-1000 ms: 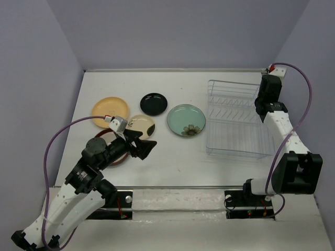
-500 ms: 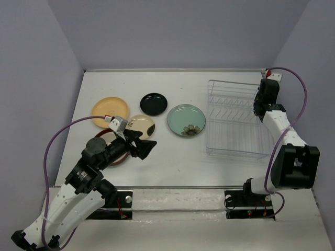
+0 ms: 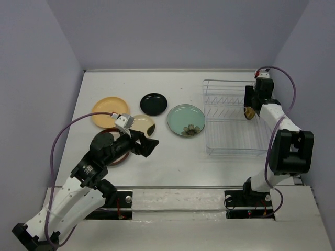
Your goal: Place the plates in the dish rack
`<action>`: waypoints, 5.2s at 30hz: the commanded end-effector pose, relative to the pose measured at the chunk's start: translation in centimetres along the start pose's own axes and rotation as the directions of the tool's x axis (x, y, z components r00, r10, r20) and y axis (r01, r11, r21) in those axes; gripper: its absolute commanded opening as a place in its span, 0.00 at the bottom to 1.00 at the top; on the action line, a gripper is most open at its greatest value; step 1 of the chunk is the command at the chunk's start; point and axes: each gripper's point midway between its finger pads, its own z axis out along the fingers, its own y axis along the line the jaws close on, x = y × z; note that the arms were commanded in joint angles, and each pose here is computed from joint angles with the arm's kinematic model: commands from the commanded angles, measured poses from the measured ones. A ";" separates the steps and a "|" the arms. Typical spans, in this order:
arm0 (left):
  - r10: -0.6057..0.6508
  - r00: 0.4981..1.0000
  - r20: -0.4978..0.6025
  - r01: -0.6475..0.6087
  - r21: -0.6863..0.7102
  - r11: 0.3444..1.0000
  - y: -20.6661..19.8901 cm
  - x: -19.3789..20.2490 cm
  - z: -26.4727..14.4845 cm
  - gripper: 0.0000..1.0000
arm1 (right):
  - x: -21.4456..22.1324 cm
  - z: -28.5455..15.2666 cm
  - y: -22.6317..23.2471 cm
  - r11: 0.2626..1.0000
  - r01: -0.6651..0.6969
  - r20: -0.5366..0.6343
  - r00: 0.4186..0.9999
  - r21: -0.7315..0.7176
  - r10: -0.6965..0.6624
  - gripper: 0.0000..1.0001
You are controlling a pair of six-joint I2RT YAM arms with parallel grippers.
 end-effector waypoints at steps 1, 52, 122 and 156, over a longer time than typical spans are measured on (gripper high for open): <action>-0.035 0.999 -0.019 0.034 -0.027 0.999 0.3 -0.1 0.9 0.99 | -5.5 -1.8 -1.2 0.994 -0.100 0.113 0.989 0.039 0.095 0.82; -0.417 0.908 0.040 0.384 -0.478 0.790 14.5 9.5 26.2 0.54 | 3.6 -27.8 15.5 0.370 -0.235 -0.023 0.869 -0.899 0.495 0.69; -0.015 0.955 0.296 0.069 -0.173 0.982 0.8 -10.8 -2.6 0.99 | -8.0 -35.8 19.0 0.158 -0.052 0.024 0.898 -0.986 0.440 0.07; 0.076 0.941 0.329 -0.059 -0.062 0.996 -0.1 -6.7 -5.8 0.99 | -17.3 -15.5 -3.6 0.995 -0.054 0.444 0.896 0.088 0.009 0.07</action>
